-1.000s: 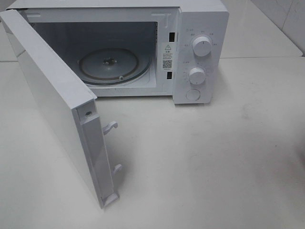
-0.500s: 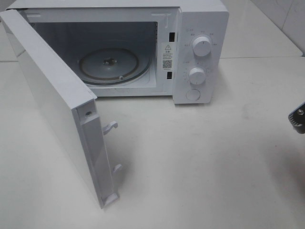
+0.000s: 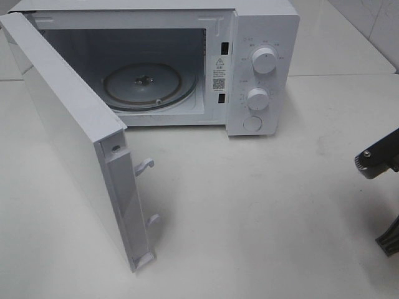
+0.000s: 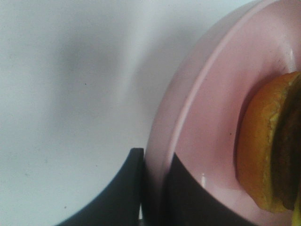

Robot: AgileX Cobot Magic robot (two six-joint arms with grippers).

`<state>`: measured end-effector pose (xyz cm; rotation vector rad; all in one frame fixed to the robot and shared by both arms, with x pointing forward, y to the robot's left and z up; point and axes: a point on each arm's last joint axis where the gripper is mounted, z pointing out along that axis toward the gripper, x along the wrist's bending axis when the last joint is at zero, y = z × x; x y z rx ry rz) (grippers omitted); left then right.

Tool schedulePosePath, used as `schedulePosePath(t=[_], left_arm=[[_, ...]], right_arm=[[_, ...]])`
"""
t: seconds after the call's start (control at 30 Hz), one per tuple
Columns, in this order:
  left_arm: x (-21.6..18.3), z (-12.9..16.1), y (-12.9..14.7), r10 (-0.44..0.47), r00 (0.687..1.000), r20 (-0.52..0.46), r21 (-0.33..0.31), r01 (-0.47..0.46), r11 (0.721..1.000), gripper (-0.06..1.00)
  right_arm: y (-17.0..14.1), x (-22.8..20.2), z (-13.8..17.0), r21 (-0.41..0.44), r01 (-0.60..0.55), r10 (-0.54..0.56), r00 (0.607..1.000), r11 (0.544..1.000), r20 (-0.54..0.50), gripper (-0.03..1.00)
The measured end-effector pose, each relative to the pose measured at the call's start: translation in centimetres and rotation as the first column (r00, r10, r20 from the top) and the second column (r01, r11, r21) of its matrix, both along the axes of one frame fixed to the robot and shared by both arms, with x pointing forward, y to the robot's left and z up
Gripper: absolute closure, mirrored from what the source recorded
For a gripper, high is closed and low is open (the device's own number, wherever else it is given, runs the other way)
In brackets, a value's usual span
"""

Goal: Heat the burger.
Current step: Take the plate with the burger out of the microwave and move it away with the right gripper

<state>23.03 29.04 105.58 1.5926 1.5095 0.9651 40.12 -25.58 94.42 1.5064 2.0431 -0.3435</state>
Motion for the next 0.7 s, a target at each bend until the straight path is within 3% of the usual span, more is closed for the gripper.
schedulePosePath(t=[0.33, 0.7], left_arm=[[0.0, 0.0, 0.0, 0.0, 1.0, 0.0, 0.0, 0.0, 1.0, -0.03], [0.0, 0.0, 0.0, 0.0, 1.0, 0.0, 0.0, 0.0, 1.0, -0.03]], right_arm=[[1.2, 1.7, -2.6, 0.013, 0.047, -0.047, 0.999, 0.999, 0.009, 0.87], [2.3, 3.8, -6.0, -0.048, 0.039, -0.041, 0.999, 0.998, -0.031, 0.87]])
